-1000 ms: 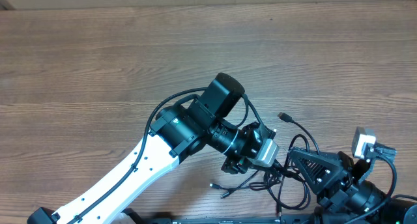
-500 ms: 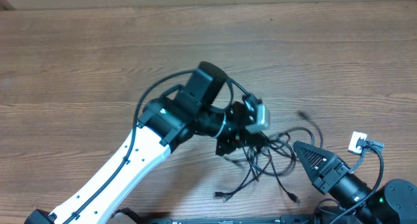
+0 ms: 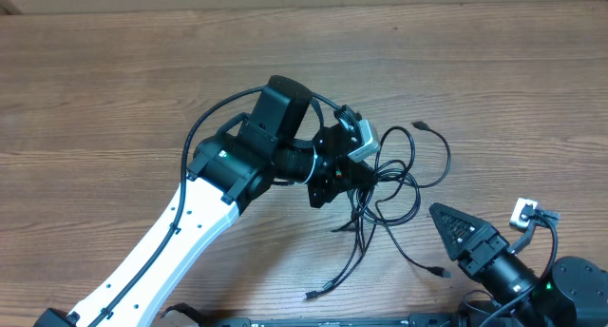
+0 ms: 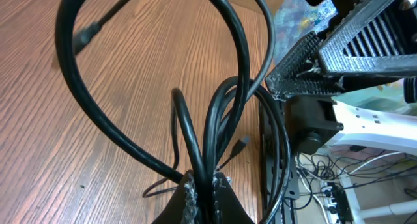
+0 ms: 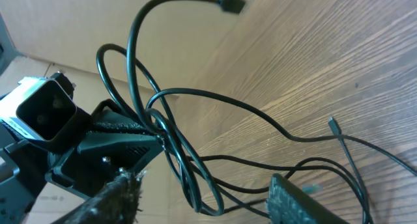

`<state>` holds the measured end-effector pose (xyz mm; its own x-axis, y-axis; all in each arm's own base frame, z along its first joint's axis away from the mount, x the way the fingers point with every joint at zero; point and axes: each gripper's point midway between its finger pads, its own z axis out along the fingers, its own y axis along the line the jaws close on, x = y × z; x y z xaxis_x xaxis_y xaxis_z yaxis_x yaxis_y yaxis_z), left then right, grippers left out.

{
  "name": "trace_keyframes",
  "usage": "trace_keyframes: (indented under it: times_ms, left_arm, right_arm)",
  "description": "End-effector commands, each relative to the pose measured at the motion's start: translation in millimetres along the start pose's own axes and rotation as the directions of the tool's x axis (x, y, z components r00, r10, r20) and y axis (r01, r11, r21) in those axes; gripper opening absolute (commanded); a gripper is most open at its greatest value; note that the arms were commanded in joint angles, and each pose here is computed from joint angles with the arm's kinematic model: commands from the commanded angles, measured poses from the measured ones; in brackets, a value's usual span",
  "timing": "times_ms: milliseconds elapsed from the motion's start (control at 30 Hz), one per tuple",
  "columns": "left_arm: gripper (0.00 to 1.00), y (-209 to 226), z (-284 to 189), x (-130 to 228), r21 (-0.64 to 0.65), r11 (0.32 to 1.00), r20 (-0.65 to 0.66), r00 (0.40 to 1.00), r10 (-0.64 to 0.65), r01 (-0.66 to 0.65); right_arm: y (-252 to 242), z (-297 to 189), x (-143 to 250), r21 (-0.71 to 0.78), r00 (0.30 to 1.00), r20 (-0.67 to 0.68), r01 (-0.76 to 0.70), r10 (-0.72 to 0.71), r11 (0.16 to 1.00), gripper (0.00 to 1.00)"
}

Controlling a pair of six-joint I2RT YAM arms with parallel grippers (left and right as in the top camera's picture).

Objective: Untangle cables

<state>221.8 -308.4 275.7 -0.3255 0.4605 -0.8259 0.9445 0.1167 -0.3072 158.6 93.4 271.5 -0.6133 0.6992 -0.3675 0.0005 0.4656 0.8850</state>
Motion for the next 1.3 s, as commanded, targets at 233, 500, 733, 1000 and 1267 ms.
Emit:
trace_keyframes:
  times_ms: [233,500,733,1000,1267]
  left_arm:
    - [0.04,-9.1,-7.3,-7.6,-0.009,0.992,0.012,0.992,0.126,-0.125]
    - [0.04,-12.2,7.4,-0.8,-0.057,0.968,-0.061,0.969,0.24,-0.244]
    - [0.04,11.8,9.6,14.5,-0.24,0.949,-0.183,0.97,0.162,-0.204]
    - [0.04,35.1,2.4,20.6,-0.45,0.885,-0.218,0.976,0.019,-0.118]
    - [0.04,2.7,-13.3,-31.7,-0.371,0.923,-0.111,0.992,0.068,-0.104]
  right_arm:
    - [28.2,-4.8,4.1,-0.12,0.998,-0.033,0.053,-0.057,0.991,1.0]
    - [24.5,-4.4,-7.5,-0.09,0.998,0.032,0.061,-0.058,0.994,1.0]
    - [-7.4,-4.7,-19.9,0.061,0.993,0.118,0.004,-0.012,0.998,1.0]
    - [-15.8,-4.3,-22.0,0.104,0.991,0.128,0.02,-0.033,0.994,1.0]
    - [0.3,-2.1,-13.1,0.027,0.992,0.066,0.102,-0.103,0.994,1.0]
